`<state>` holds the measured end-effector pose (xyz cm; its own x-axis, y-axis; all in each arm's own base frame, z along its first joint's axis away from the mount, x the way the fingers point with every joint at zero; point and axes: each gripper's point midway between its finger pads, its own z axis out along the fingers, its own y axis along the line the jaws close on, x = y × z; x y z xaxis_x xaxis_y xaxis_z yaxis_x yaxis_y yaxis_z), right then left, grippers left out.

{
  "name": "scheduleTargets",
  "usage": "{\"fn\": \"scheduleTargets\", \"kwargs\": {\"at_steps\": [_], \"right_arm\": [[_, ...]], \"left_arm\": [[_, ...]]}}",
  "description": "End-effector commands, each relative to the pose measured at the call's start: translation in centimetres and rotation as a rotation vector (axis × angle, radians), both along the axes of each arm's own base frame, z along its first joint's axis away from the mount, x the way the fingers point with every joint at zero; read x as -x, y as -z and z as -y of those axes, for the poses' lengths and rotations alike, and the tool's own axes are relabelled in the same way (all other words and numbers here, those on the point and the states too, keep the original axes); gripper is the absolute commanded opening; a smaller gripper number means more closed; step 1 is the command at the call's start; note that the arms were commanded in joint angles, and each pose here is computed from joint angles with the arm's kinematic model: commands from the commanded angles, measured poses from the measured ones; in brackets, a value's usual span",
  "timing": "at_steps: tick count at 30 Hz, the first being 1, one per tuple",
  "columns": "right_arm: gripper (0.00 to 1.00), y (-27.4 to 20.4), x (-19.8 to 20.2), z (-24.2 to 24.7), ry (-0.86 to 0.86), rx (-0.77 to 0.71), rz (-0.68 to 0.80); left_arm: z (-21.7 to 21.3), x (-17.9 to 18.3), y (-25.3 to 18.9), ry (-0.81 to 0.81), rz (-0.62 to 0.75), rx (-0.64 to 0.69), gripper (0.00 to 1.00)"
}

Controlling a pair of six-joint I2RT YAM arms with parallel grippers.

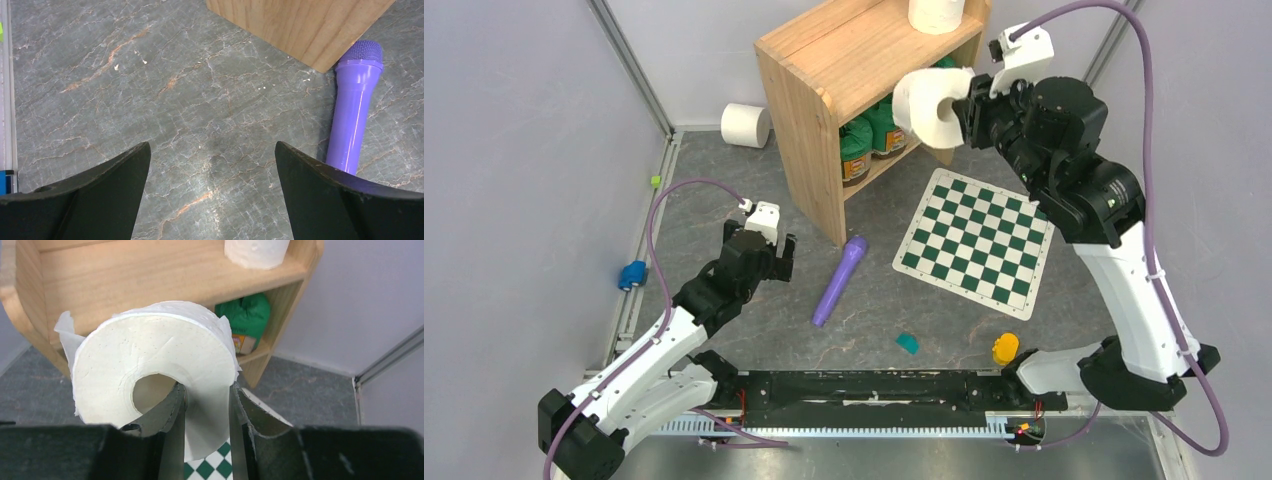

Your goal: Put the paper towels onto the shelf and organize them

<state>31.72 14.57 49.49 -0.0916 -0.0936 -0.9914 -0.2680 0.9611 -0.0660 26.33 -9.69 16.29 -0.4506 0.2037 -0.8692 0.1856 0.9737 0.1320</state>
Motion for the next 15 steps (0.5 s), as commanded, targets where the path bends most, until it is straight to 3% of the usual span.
{"fn": "scheduleTargets", "kwargs": {"at_steps": [1, 15], "right_arm": [[0.0, -7.0, -1.0, 0.2, 0.025, -0.083, 0.219], [0.02, -11.0, -4.7, -1.9, 0.022, -0.097, 0.392]], "left_arm": [[-0.2, -0.6, -1.0, -0.005, 0.047, -0.008, 1.0], [-0.7, -0.7, -1.0, -0.02, 0.051, -0.025, 1.0]]}}
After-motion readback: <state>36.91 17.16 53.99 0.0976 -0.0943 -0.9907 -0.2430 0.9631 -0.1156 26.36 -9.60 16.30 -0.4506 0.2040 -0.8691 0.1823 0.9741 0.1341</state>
